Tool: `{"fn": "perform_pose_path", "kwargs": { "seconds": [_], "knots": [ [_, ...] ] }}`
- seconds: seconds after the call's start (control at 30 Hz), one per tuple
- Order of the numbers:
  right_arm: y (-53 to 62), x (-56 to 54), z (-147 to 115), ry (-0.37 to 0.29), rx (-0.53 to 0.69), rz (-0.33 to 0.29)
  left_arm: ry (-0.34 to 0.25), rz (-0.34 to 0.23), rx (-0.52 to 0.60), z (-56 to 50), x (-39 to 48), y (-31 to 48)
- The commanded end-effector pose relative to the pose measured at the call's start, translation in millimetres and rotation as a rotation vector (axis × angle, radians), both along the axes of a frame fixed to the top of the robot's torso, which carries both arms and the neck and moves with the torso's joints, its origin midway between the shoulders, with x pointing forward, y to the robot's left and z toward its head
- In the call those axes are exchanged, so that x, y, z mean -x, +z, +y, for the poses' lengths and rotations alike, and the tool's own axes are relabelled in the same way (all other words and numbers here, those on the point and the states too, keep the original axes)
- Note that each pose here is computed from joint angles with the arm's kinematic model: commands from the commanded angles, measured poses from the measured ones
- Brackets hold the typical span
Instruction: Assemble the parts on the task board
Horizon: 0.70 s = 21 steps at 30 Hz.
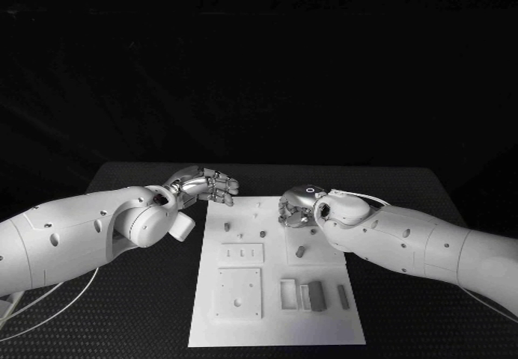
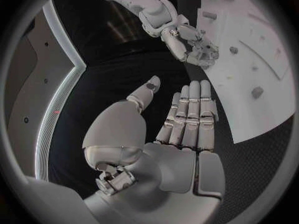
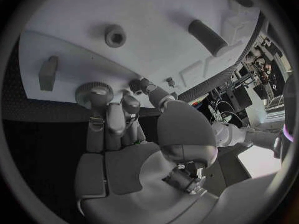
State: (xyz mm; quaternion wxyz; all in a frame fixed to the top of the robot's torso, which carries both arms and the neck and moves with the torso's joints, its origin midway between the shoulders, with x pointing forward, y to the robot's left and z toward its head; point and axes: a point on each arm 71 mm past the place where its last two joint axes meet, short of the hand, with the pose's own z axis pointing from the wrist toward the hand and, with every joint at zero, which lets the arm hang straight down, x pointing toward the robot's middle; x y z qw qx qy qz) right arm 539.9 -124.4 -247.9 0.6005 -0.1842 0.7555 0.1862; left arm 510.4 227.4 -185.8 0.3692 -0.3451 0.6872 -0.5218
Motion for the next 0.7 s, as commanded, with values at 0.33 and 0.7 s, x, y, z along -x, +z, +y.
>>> {"fn": "perform_pose_path", "kwargs": {
  "seconds": [0.33,0.7],
  "knots": [
    [-4.4,2.6,1.8,0.011,0.027,0.003,-0.02,0.001,0.004,-4.0,0.9,1.1],
    [-4.7,4.5,5.7,0.024,0.04,-0.005,-0.022,0.002,0.004,-5.5,0.8,1.0]
  ]
}}
